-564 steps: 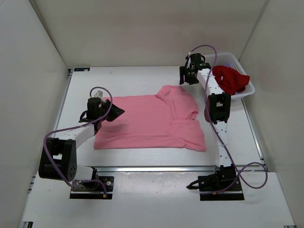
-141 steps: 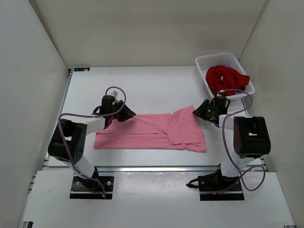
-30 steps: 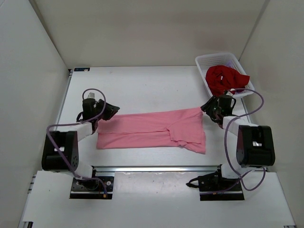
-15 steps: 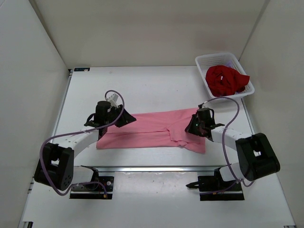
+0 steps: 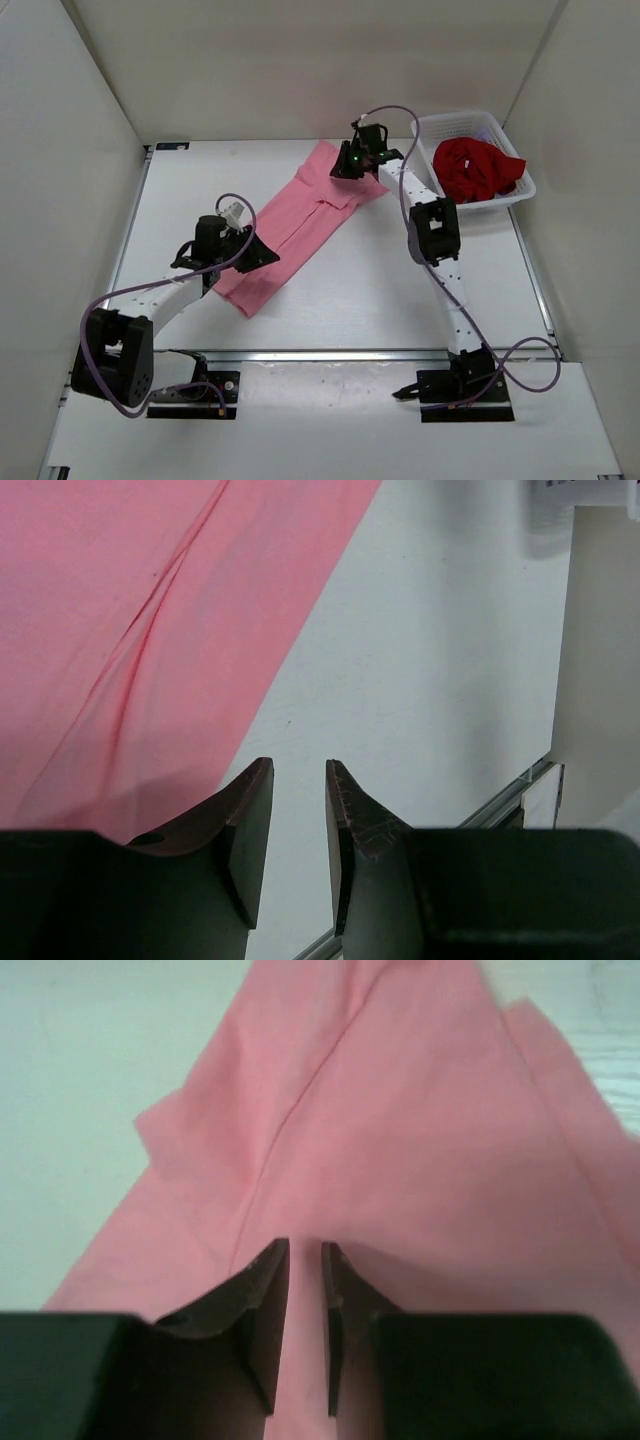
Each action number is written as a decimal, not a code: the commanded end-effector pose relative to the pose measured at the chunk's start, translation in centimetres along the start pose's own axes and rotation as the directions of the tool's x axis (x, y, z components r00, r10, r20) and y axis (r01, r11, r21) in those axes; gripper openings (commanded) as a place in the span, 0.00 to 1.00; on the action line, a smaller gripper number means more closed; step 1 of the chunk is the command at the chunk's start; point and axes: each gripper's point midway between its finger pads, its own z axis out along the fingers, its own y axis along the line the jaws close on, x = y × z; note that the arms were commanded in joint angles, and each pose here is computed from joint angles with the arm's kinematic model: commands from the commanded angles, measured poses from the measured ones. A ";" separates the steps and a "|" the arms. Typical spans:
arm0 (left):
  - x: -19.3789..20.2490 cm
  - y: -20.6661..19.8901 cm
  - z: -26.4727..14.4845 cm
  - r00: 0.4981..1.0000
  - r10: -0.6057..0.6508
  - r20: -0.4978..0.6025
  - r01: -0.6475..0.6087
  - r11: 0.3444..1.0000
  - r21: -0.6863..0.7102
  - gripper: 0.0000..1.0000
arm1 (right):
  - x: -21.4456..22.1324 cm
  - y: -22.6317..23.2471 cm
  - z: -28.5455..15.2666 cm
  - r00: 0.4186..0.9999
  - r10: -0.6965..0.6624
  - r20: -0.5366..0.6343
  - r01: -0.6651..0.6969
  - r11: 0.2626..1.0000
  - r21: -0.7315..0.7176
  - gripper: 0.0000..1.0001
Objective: Fold and stack the t-shirts
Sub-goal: Rotate the tshirt 90 degrees
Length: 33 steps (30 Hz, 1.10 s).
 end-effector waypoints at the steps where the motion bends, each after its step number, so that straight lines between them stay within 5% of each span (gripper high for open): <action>1: -1.6 -0.8 -0.8 0.999 0.026 0.038 -0.026 1.000 0.006 0.38 | -7.2 11.1 -9.5 0.974 -0.177 0.141 0.193 0.975 -0.108 0.19; 3: -2.0 -0.9 -1.1 0.999 0.023 0.047 -0.023 1.000 0.018 0.38 | -2.8 9.7 -10.8 0.971 -0.225 0.085 0.229 0.972 -0.049 0.32; 4: -2.1 -1.0 -1.2 0.999 0.019 0.048 -0.020 1.000 0.013 0.38 | -4.6 12.7 -14.3 0.946 -0.258 0.193 0.277 0.958 -0.073 0.36; 5: -2.3 -0.7 -1.4 0.998 0.026 0.056 -0.026 1.000 0.004 0.38 | -2.3 12.6 -15.6 0.948 -0.267 0.172 0.282 0.957 -0.072 0.41; 15: -2.3 3.2 -3.6 0.995 0.022 0.095 -0.007 0.988 -0.157 0.37 | 19.6 14.5 -14.9 0.988 -0.150 -0.038 0.138 0.965 -0.225 0.40; 18: -3.2 3.5 -3.9 0.990 0.020 0.143 0.009 0.980 -0.201 0.27 | 22.1 14.3 -13.3 0.984 -0.158 -0.081 0.139 0.969 -0.203 0.37; 25: -3.1 3.0 -4.3 0.984 0.082 0.157 -0.043 0.970 -0.238 0.27 | 24.5 11.7 -10.8 0.987 -0.101 -0.127 0.083 0.987 -0.139 0.40; 27: -3.0 3.0 -4.0 0.984 0.084 0.156 -0.046 0.972 -0.232 0.26 | 24.8 11.5 -9.9 0.987 -0.078 -0.143 0.058 0.988 -0.143 0.39; 33: -2.9 2.2 -3.7 0.986 0.087 0.143 -0.058 0.978 -0.200 0.30 | 25.7 10.8 -8.5 0.975 -0.044 -0.217 0.009 0.987 -0.159 0.03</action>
